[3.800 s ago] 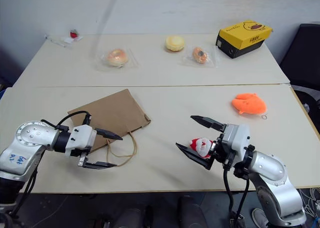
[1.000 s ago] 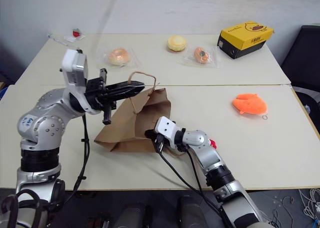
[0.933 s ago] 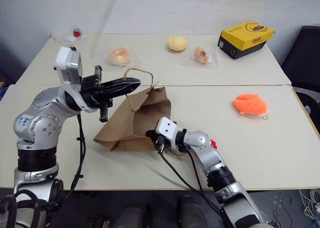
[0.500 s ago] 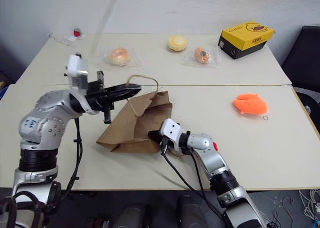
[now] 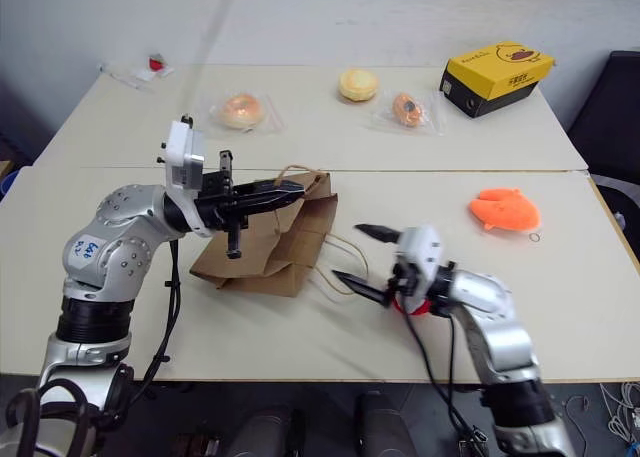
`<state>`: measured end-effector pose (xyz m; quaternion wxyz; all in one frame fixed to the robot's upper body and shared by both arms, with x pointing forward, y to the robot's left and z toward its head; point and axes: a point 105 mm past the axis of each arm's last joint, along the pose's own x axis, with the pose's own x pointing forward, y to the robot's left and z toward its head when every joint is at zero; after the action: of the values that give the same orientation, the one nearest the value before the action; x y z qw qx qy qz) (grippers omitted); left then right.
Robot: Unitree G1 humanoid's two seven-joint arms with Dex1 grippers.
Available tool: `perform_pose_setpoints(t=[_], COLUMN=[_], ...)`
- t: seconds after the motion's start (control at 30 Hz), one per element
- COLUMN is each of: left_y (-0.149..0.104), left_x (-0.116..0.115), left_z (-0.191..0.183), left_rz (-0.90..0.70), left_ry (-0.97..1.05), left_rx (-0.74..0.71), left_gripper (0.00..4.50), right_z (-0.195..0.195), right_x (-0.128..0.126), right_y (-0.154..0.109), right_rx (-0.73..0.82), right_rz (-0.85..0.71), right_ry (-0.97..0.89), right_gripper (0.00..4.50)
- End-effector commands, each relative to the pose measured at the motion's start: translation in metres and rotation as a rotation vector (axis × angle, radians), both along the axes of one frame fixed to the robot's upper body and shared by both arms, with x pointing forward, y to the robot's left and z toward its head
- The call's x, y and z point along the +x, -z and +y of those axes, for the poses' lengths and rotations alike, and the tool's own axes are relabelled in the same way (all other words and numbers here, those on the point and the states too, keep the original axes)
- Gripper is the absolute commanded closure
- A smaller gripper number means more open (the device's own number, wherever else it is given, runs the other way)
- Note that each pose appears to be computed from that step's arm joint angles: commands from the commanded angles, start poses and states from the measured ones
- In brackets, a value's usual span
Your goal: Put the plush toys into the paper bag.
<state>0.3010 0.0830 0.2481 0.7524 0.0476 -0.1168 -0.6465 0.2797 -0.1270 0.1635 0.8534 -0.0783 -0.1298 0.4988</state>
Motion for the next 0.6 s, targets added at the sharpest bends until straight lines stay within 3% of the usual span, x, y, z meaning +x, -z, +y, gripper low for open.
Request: perform_pose_setpoints(t=[0.03,0.2,0.4,0.6], left_y=[-0.010,-0.009,-0.006,-0.006], left_x=[-0.004,0.001,0.003,0.010], left_z=[-0.003,-0.002,-0.006,0.000], left_rz=[-0.051,-0.044,-0.035,-0.039], left_ry=[0.026,0.034,0.062,0.010], left_rx=[0.000,0.003,0.008,0.003], left_gripper=[4.50,4.50,4.50,4.50], right_z=[-0.038,-0.120,-0.205,-0.237], right_x=[-0.015,-0.046,-0.111,-0.167], right_y=[-0.018,-0.006,0.010,0.054], right_rx=[0.011,-0.093,-0.064,-0.092], right_rz=[-0.078,-0.077,-0.046,0.025], right_ry=[0.116,0.448,0.904,1.214], right_gripper=[0.04,0.04,0.04,0.04])
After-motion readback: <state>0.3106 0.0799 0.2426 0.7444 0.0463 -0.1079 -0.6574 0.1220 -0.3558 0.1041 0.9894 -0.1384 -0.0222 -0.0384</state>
